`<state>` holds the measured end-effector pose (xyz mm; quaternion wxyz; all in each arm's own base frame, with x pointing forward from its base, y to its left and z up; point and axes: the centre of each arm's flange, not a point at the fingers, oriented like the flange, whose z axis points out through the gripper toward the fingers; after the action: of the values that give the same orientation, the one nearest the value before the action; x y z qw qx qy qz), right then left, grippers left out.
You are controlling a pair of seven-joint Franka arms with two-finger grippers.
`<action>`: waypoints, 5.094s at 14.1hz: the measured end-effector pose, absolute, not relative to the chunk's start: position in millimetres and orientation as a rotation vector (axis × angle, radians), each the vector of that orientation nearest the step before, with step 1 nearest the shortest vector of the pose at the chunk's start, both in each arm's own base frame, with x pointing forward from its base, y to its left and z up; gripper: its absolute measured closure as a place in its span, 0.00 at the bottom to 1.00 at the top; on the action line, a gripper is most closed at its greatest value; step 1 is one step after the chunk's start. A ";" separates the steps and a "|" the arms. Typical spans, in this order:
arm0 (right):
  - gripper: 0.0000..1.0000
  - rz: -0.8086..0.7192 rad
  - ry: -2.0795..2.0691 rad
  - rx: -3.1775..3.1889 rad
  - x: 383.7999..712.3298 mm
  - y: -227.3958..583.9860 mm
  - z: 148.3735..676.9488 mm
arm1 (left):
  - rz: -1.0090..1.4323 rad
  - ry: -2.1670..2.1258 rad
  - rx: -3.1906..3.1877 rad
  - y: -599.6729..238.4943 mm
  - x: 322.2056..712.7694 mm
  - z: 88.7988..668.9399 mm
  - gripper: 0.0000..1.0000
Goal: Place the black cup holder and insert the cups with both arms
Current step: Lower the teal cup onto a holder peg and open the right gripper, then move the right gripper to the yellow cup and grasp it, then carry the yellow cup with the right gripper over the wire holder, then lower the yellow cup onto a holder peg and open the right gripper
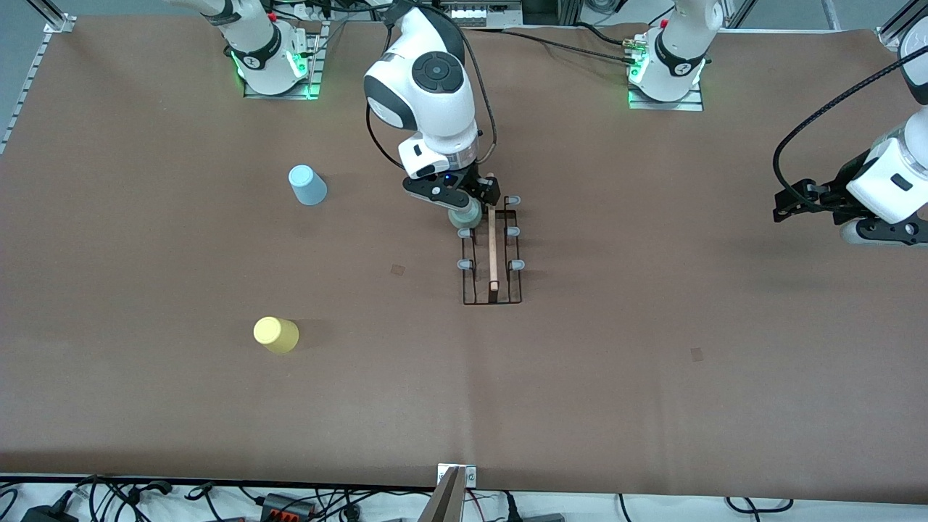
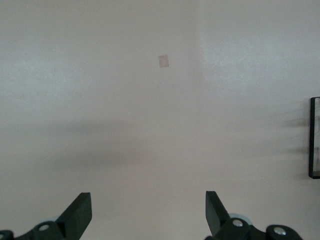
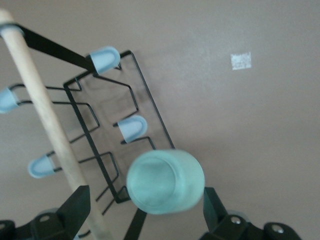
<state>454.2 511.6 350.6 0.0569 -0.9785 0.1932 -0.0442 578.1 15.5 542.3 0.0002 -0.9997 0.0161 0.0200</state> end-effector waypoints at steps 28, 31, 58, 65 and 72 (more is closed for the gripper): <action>0.04 -0.244 -0.287 -3.151 684.7 115.3 219.9 | 0.006 0.144 -3.120 -22.6 547.9 553.8 0.00; 0.32 -0.244 -0.295 -3.152 685.5 115.0 220.7 | 0.008 0.144 -3.120 -22.6 548.1 553.2 0.00; 0.28 -0.186 -0.033 -3.043 550.8 513.8 332.3 | 0.011 0.151 -3.119 -25.2 548.4 552.2 0.00; 0.00 -0.197 -0.032 -3.049 554.2 511.8 329.0 | 0.011 0.151 -3.119 -25.2 548.4 552.2 0.00; 0.00 -0.286 0.241 -3.074 628.1 352.7 421.5 | 0.011 0.156 -3.119 -26.9 548.3 552.2 0.00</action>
<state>628.1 352.7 421.5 0.0224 -0.9924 0.0779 -0.0923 548.3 -26.9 552.2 0.0093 -0.9987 0.0500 0.0035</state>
